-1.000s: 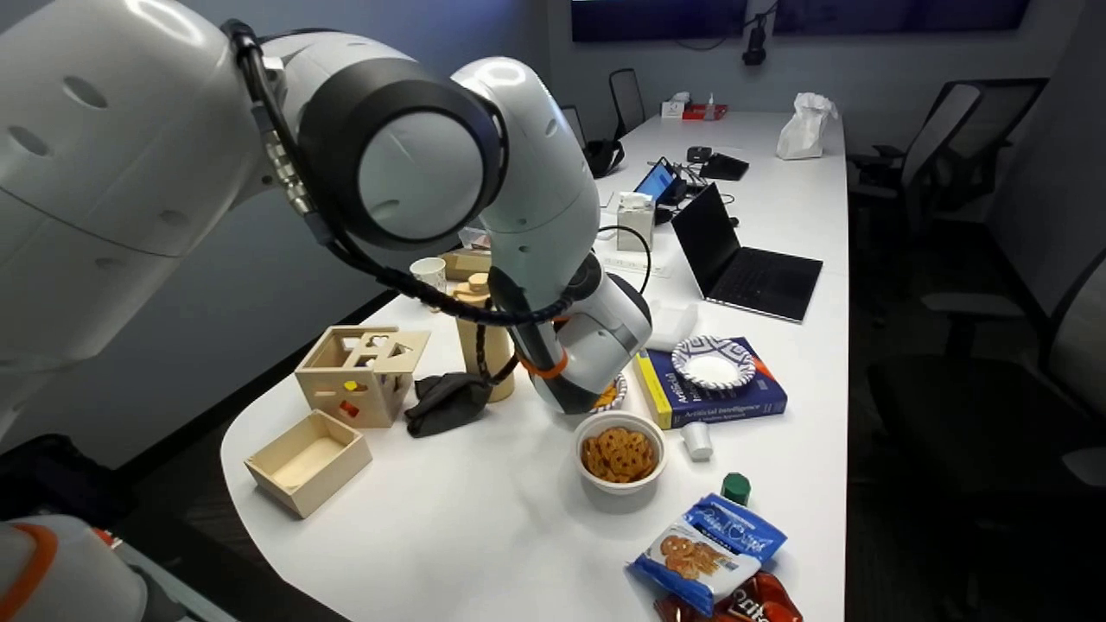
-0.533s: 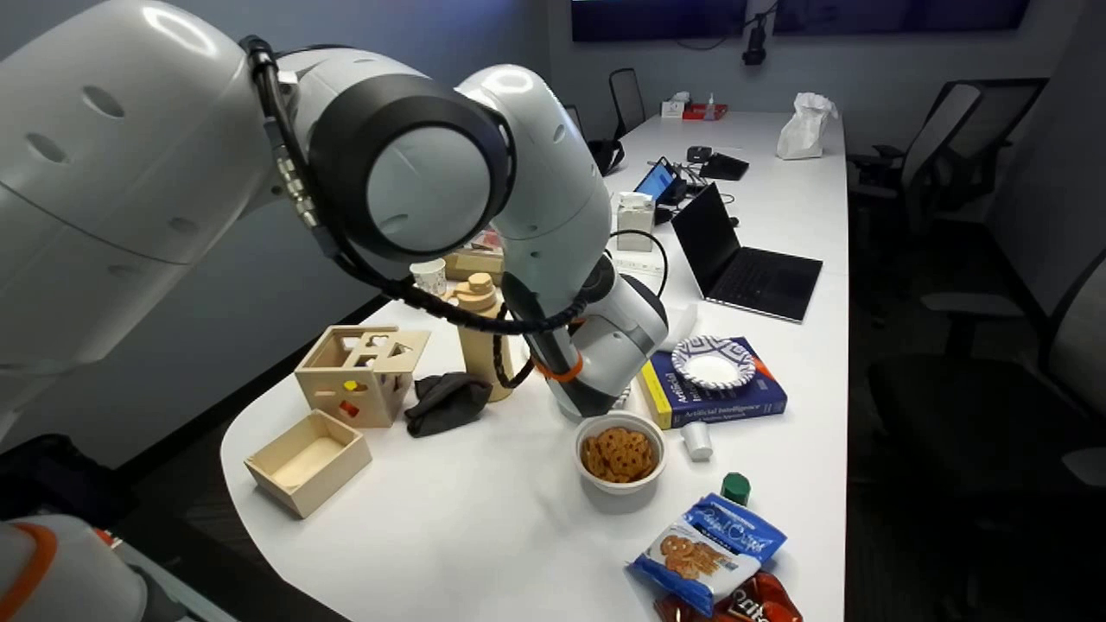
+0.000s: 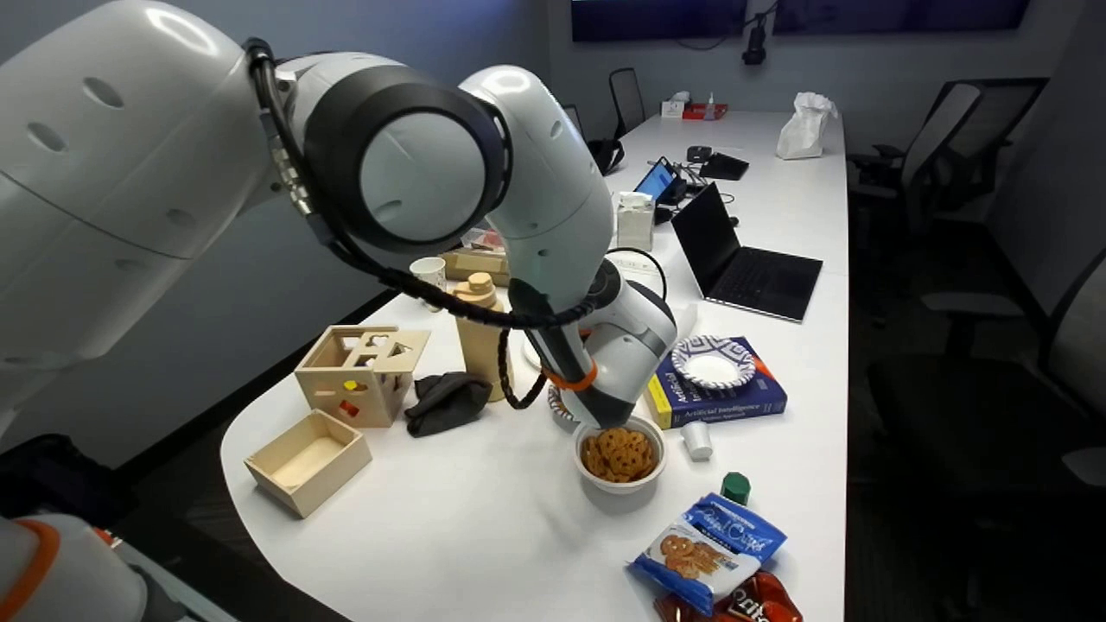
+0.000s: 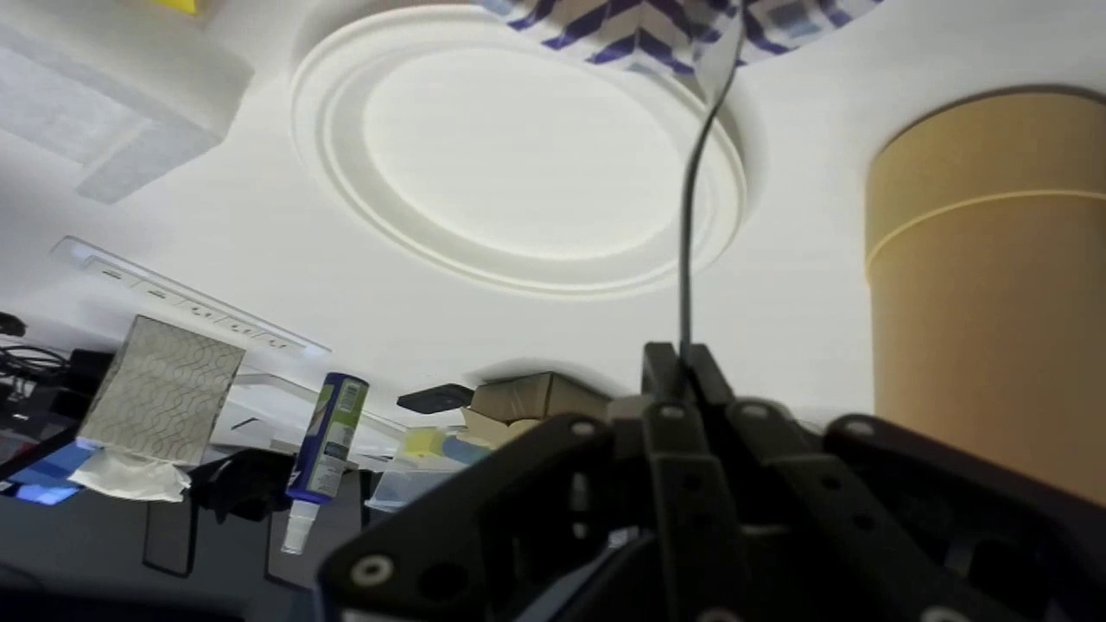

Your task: Stir the contents in the bowl

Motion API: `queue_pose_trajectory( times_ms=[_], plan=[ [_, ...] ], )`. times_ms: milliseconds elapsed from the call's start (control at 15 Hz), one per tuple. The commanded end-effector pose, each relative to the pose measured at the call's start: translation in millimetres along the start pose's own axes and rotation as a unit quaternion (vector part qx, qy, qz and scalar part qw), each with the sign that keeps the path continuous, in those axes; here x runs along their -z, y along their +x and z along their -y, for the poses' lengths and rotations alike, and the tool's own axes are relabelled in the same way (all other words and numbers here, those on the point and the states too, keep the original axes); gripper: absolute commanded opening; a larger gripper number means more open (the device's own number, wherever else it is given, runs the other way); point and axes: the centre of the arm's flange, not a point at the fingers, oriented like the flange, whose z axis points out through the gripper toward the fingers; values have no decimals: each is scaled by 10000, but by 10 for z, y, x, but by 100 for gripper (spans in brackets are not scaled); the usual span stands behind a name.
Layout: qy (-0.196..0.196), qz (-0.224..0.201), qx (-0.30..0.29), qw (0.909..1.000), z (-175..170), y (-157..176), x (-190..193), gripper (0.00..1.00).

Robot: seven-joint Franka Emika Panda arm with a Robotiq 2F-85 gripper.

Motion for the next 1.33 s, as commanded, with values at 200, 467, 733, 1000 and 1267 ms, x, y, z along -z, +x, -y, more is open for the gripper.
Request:
queue_pose_trajectory(
  times_ms=[200, 467, 733, 1000, 1267],
  plan=[
    [513, -413, 2, 9978, -71, 61, -17, 1],
    [504, -681, -6, 9964, -101, 78, -39, 1],
    [163, -769, -202, 9967, -179, 79, -51, 1],
    [-44, -451, -319, 9985, -223, 102, -48, 1],
    [210, -123, -276, 9993, -160, 99, 15, 1]
  ],
)
